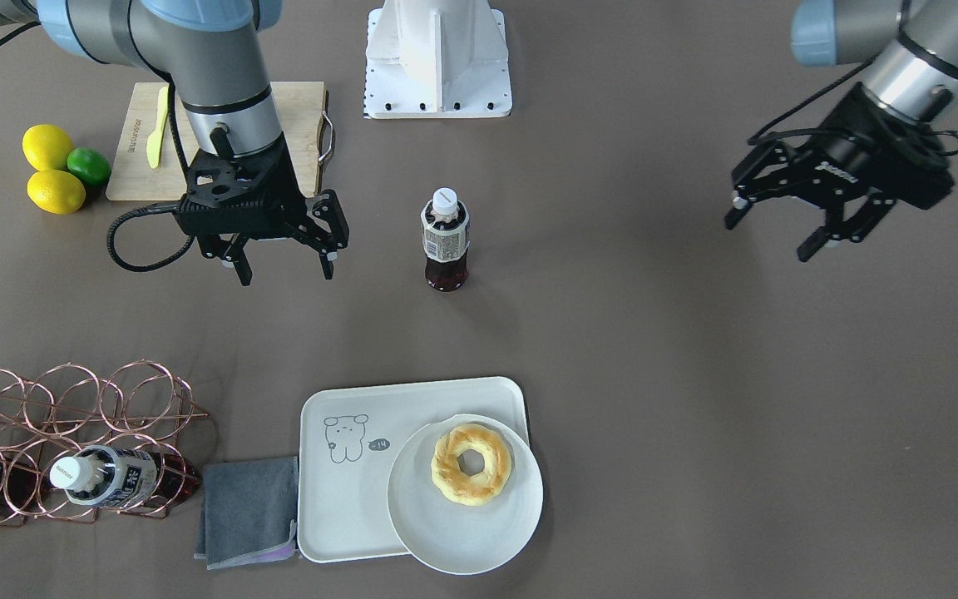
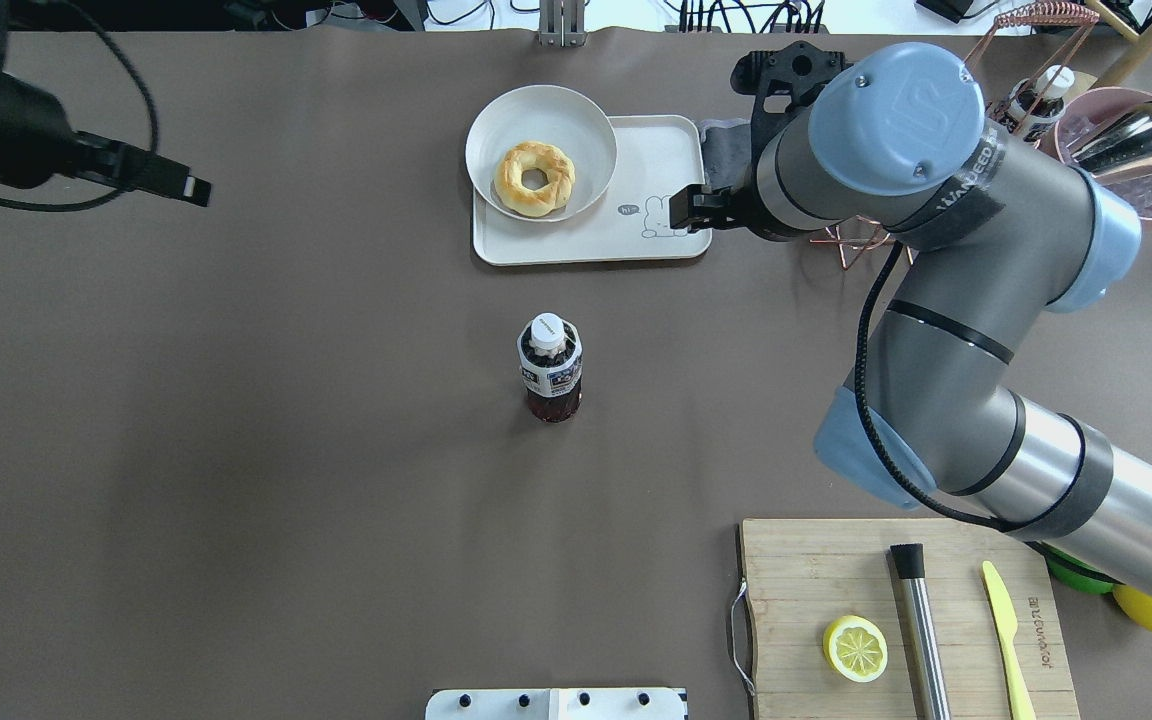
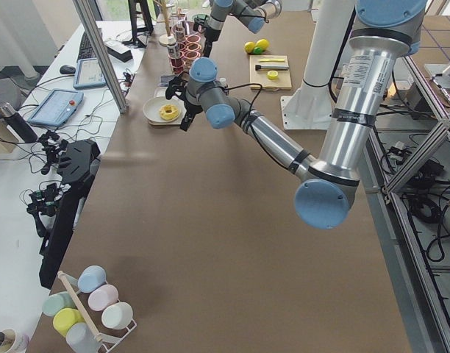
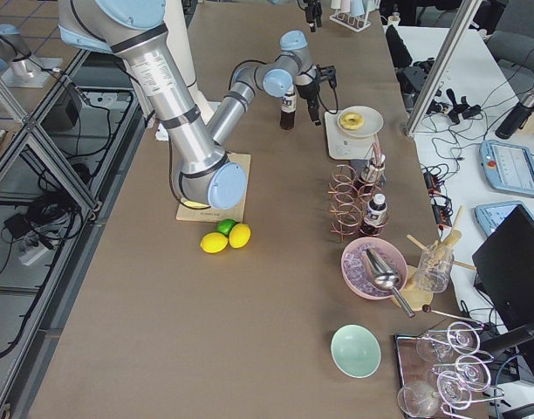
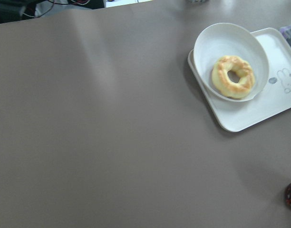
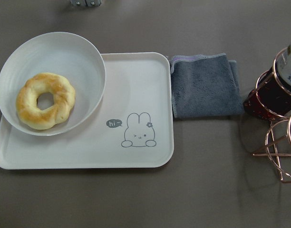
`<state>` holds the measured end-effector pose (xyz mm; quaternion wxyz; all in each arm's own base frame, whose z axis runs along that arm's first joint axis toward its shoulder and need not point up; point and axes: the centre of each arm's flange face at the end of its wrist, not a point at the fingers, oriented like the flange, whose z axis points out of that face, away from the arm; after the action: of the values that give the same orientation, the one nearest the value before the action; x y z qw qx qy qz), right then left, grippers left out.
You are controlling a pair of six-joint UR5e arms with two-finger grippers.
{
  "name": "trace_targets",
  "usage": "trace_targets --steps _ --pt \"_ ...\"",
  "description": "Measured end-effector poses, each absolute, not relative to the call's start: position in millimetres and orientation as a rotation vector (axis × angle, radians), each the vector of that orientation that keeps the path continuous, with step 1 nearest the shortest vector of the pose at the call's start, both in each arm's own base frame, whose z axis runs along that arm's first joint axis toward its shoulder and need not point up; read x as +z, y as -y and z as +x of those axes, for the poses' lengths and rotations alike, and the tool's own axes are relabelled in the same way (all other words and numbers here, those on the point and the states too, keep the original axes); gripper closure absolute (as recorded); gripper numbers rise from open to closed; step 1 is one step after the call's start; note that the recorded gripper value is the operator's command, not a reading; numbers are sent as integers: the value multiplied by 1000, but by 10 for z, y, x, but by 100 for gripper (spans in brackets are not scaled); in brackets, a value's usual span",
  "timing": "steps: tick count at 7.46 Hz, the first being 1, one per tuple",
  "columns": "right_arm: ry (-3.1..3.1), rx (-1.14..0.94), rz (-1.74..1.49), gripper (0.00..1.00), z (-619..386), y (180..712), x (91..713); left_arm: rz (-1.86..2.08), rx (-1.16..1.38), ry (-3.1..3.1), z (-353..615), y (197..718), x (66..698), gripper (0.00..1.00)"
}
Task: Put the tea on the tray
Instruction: 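Withdraw the right gripper toward the rack while the left arm reaches toward the bottle, then lower the left gripper over the bottle cap and close on the bottle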
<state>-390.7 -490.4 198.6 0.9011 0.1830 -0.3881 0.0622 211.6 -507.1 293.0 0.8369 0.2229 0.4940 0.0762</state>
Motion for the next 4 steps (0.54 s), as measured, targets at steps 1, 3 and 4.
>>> trace_targets --steps 1,3,4 --pt "804 121 367 0 -3758 4937 2091 475 130 -1057 2532 5009 2609 0" --pt "824 101 353 0 -3415 4899 2399 455 57 -1019 3426 4780 1844 0" --pt "846 93 342 0 -3232 4892 2607 430 36 -987 3767 4616 1414 0"
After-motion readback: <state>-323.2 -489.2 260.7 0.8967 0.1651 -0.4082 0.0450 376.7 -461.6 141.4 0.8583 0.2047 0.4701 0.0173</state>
